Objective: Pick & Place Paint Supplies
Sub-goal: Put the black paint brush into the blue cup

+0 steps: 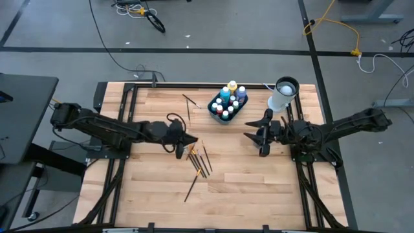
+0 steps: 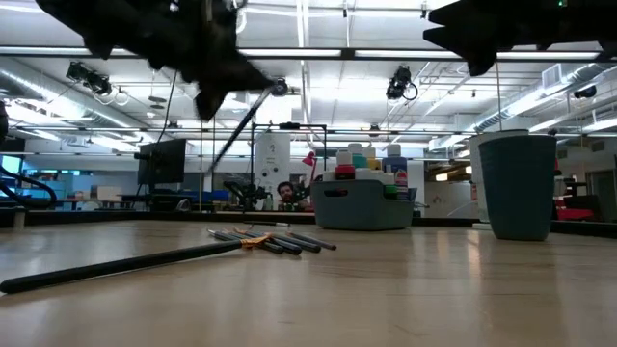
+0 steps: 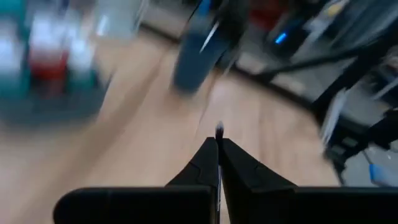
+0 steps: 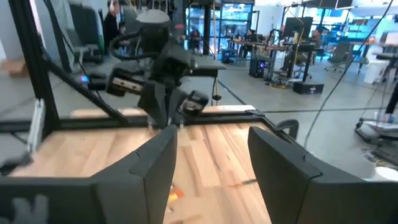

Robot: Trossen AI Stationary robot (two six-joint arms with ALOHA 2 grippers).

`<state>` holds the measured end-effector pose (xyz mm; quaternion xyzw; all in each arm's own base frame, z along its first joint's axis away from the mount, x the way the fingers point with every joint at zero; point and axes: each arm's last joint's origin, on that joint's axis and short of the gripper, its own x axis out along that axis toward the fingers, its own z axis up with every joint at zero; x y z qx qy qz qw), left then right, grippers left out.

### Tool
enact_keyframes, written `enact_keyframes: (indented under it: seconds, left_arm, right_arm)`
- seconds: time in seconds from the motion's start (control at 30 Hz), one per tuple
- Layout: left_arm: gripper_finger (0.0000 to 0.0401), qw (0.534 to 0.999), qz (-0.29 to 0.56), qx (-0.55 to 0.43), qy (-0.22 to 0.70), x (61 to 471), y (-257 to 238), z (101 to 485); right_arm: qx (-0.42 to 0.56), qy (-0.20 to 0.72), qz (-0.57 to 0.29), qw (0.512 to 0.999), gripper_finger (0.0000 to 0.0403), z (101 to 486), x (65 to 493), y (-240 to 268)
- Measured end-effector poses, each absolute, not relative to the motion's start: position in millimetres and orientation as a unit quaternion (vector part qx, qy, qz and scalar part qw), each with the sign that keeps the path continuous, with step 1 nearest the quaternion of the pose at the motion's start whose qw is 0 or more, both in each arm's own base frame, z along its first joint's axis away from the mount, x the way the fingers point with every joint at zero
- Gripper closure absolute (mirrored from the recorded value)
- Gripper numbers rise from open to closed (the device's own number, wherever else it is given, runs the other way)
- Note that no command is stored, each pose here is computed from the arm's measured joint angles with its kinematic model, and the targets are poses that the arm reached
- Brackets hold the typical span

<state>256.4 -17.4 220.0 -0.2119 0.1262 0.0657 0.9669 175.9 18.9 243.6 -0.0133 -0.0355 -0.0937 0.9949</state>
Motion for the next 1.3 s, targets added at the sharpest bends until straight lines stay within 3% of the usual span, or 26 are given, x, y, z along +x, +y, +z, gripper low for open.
enact_keyframes:
  seconds: [0.23,0.4,0.7,0.93,1.07,1.2,1.3]
  left_arm:
    - [0.0395,0.993,0.028,-0.109,-0.022,262.3,-18.2,248.6]
    - [0.0393,0.996,0.027,-0.076,-0.042,262.3,-18.3,252.2]
    - [0.0392,0.998,0.009,-0.051,-0.047,262.7,-24.7,255.5]
    - [0.0395,0.998,-0.001,-0.038,-0.045,261.9,-31.9,255.3]
    - [0.039,0.998,-0.003,-0.039,-0.045,261.6,-33.7,255.4]
    - [0.0392,0.998,0.01,-0.039,-0.044,261.5,-33.8,255.0]
    - [0.0389,0.998,0.02,-0.04,-0.043,261.5,-33.4,254.7]
  right_arm:
    - [0.029,-0.066,-0.083,0.994,0.0202,231.2,204.4,22.8]
    - [0.049,-0.056,-0.024,0.997,0.0206,234.6,240.5,24.6]
    - [0.059,-0.006,-0.03,0.998,0.0239,239.5,325.4,28.3]
    - [0.051,0.024,-0.01,0.998,0.0255,241.1,367.0,27.0]
    - [0.043,0.022,-0.004,0.999,0.0295,243.6,372.4,27.9]
    - [0.039,0.036,0.004,0.999,0.0377,242.2,371.5,28.5]
    - [0.033,0.039,0.019,0.999,0.0385,242.5,370.9,30.3]
